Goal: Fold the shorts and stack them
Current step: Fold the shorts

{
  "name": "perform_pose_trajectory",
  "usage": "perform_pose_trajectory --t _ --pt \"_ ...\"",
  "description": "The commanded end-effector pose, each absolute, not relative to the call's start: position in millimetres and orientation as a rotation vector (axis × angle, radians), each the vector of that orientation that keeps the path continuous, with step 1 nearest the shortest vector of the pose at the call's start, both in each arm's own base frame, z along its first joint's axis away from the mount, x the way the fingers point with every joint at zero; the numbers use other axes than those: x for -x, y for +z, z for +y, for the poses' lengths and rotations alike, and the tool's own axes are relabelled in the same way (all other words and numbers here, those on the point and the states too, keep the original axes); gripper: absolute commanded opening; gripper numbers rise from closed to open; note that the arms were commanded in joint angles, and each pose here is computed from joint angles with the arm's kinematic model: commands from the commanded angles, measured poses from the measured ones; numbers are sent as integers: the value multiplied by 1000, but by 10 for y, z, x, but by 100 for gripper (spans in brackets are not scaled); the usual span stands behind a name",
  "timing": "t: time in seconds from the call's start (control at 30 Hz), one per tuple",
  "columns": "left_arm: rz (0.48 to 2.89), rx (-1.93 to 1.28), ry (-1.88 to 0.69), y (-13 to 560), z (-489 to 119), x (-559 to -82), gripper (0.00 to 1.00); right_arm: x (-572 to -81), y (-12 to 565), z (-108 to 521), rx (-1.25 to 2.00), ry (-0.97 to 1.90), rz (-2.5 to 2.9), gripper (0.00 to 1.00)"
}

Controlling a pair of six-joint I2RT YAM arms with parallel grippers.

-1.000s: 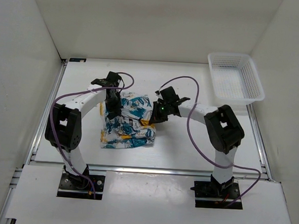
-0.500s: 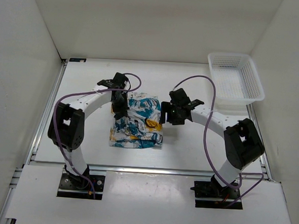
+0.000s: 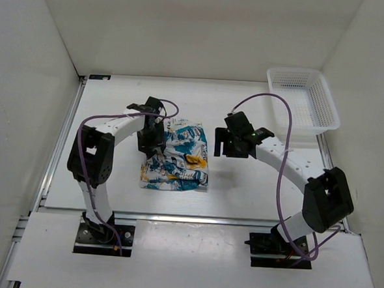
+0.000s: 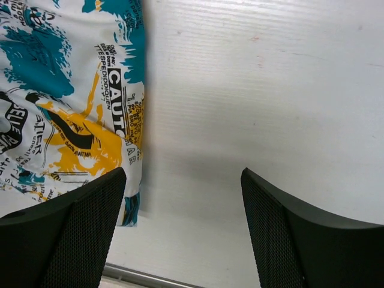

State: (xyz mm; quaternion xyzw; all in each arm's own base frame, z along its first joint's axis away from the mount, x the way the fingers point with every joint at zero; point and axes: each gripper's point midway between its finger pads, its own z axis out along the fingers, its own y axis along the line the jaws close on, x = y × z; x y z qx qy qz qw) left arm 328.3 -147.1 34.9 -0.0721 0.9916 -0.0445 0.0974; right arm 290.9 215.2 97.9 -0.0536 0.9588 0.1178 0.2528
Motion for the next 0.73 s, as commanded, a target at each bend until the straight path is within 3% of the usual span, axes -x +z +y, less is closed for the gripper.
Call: perform_pose_trajectory --t 0.0,0.13,0.23,0.47,0.7 --pt "2785 264 -125 937 -1237 -3417 69 -2987 1345 1975 121 252 2517 82" --pt "2658 259 -118 1548 -1054 -3437 69 -3067 1809 1717 30 194 2386 85" --pt "2531 265 -125 2059 -918 -3447 69 -3069 2159 1385 -103 110 2282 100" --pt "2184 361 -110 3133 -512 -3235 69 -2950 2726 572 -334 -166 2062 100" --pt "1967 476 -135 3538 -304 -2913 69 -2729 2704 277 -433 -259 2029 100"
